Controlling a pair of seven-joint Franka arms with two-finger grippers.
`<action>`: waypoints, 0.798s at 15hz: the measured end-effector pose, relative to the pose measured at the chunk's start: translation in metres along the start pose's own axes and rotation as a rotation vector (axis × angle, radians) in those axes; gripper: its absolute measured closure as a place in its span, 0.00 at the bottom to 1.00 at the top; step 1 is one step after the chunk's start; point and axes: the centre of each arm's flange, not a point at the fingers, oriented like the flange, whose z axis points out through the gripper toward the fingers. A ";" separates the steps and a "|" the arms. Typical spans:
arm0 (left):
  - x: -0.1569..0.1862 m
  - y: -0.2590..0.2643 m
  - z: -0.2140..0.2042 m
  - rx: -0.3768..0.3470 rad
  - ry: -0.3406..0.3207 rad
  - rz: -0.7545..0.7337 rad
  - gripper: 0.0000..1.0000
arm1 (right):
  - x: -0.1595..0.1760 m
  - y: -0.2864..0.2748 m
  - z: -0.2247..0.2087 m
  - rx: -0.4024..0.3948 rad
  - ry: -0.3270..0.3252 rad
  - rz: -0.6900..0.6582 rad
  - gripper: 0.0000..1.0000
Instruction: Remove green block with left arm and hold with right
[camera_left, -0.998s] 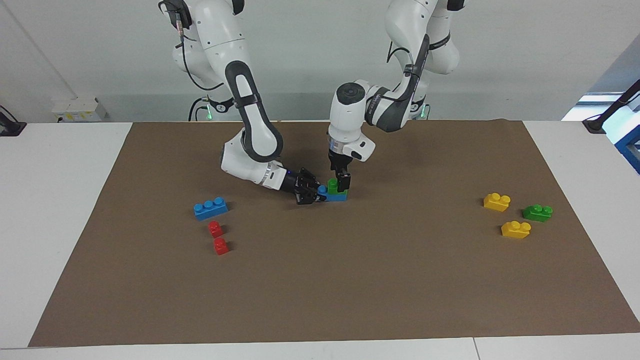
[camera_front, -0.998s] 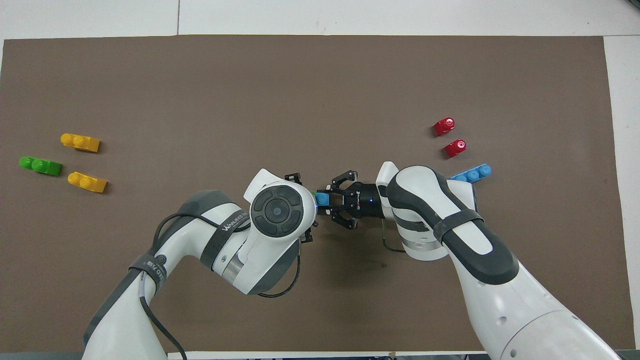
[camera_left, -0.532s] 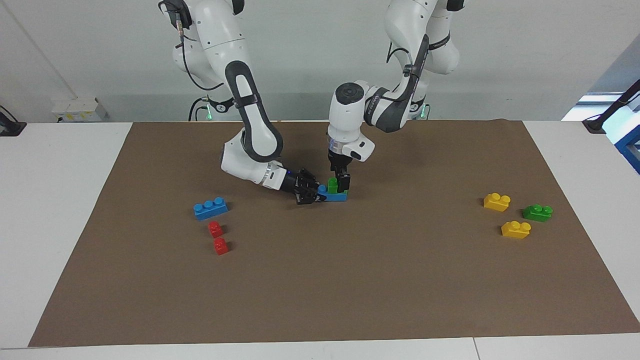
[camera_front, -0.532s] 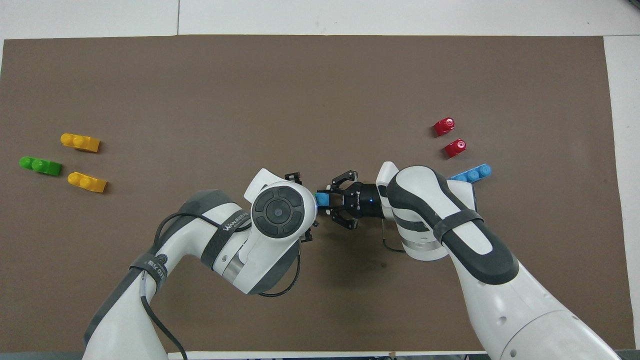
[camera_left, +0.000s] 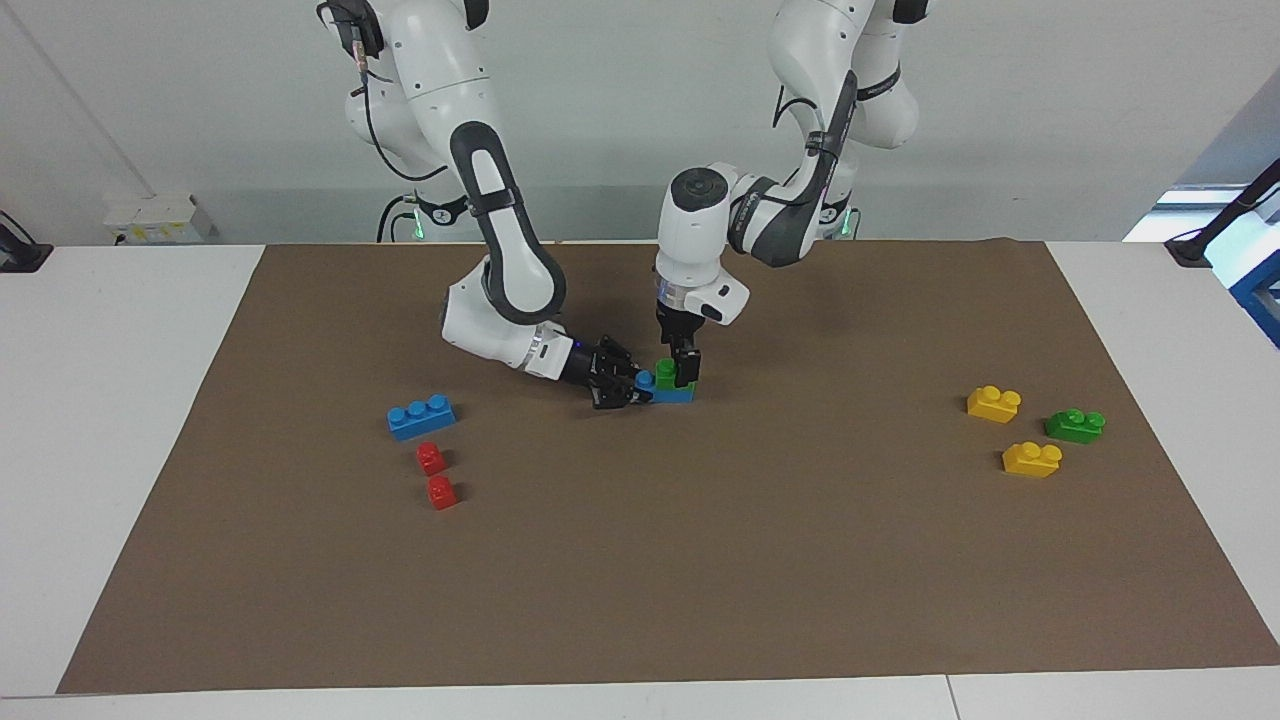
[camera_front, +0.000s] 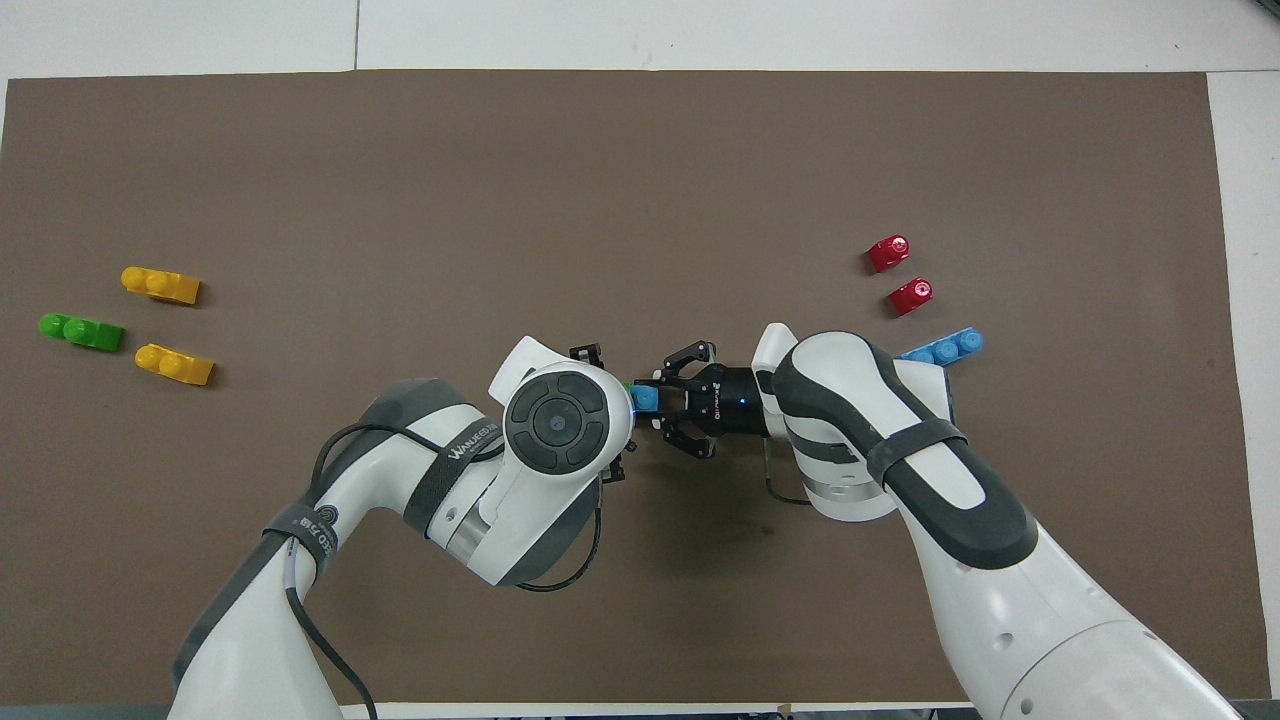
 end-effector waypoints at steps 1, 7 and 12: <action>0.000 0.000 0.001 0.000 0.000 0.000 0.00 | 0.000 0.000 0.000 0.000 0.000 0.000 0.60; -0.001 0.001 0.002 -0.006 -0.006 0.000 0.08 | 0.000 0.000 0.000 -0.001 0.000 0.001 0.65; -0.001 0.002 0.002 -0.012 -0.012 0.000 0.19 | 0.000 0.000 0.000 -0.001 0.000 0.001 0.65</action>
